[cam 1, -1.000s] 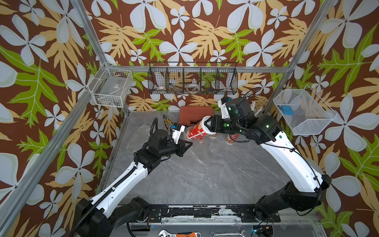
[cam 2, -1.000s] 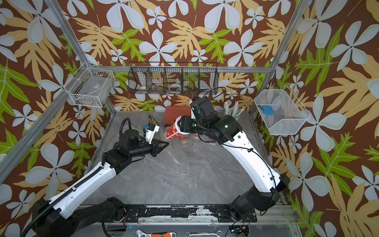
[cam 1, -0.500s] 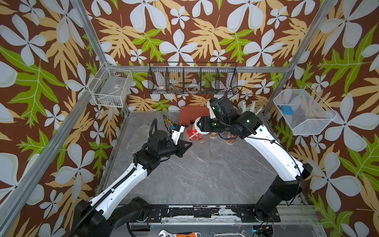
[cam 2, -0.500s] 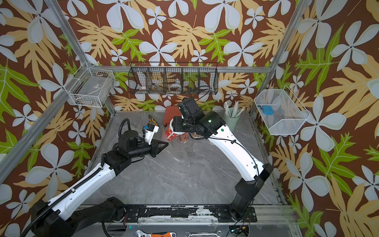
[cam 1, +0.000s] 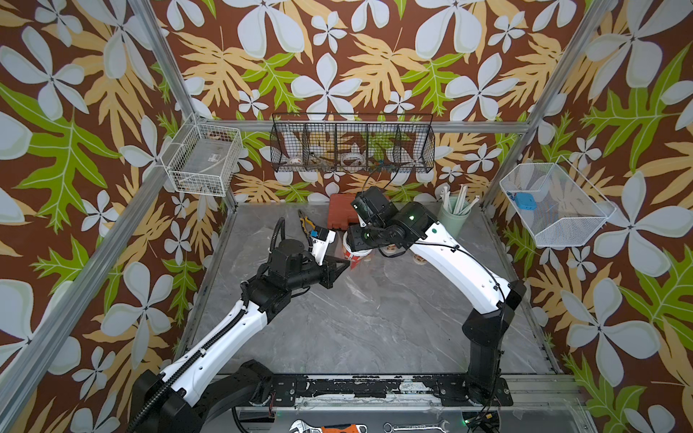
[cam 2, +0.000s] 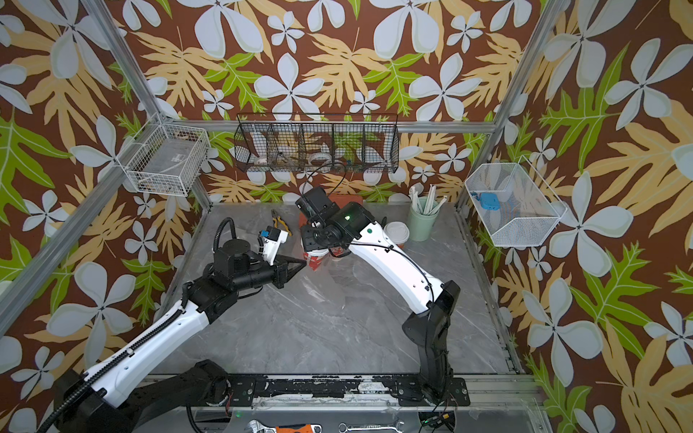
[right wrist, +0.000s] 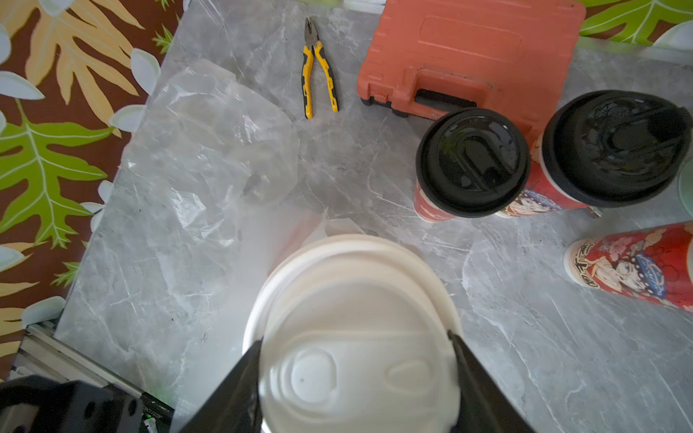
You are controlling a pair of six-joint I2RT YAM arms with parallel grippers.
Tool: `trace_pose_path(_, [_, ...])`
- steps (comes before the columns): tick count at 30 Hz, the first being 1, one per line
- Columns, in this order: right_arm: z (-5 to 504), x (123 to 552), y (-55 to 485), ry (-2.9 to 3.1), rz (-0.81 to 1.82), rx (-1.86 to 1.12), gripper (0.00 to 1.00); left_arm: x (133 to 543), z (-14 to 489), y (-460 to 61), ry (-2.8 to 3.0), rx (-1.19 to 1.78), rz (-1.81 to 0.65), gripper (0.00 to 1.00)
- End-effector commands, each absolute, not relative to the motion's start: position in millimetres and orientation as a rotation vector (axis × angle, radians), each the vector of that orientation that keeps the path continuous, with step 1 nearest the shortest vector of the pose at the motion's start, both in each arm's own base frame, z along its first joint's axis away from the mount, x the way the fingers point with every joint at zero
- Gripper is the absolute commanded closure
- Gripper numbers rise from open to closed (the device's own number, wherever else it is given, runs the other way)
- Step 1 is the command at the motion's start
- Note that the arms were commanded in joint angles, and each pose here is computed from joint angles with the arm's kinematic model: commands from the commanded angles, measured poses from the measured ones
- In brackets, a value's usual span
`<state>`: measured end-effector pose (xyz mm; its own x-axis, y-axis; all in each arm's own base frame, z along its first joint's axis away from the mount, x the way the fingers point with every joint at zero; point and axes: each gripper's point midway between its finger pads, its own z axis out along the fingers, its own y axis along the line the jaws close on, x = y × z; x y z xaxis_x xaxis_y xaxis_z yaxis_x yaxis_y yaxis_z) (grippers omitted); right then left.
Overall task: Pack milk tea into plastic carrier bags
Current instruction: Place the milk tea cup in the plastic carrier bag.
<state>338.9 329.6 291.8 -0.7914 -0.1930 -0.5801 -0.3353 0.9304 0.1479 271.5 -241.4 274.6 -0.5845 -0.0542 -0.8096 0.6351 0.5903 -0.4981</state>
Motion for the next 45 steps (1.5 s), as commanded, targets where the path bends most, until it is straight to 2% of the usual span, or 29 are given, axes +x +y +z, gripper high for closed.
trace_pose_path(1, [279, 340, 330, 2.524, 0.286, -0.396, 0.49, 272, 279, -240, 1.953, 0.459, -1.032, 1.0])
trace_pose_path(16, [224, 332, 355, 2.631, 0.331, -0.504, 0.48, 263, 276, -230, 1.944, 0.435, -1.012, 1.0])
trace_pose_path(21, [221, 335, 326, 2.638, 0.09, -0.507, 0.48, 263, 298, -233, 1.876, 0.455, -1.034, 1.0])
trace_pose_path(27, [246, 340, 292, 2.584, -0.086, -0.442, 0.48, 272, 324, -247, 1.764, 0.515, -1.077, 1.0])
trace_pose_path(34, [236, 338, 290, 2.617, 0.018, -0.424, 0.47, 278, 324, -261, 1.715, 0.584, -1.113, 1.0])
trace_pose_path(45, [188, 350, 295, 2.671, -0.051, -0.435, 0.45, 283, 310, -268, 1.728, 0.602, -1.132, 1.0])
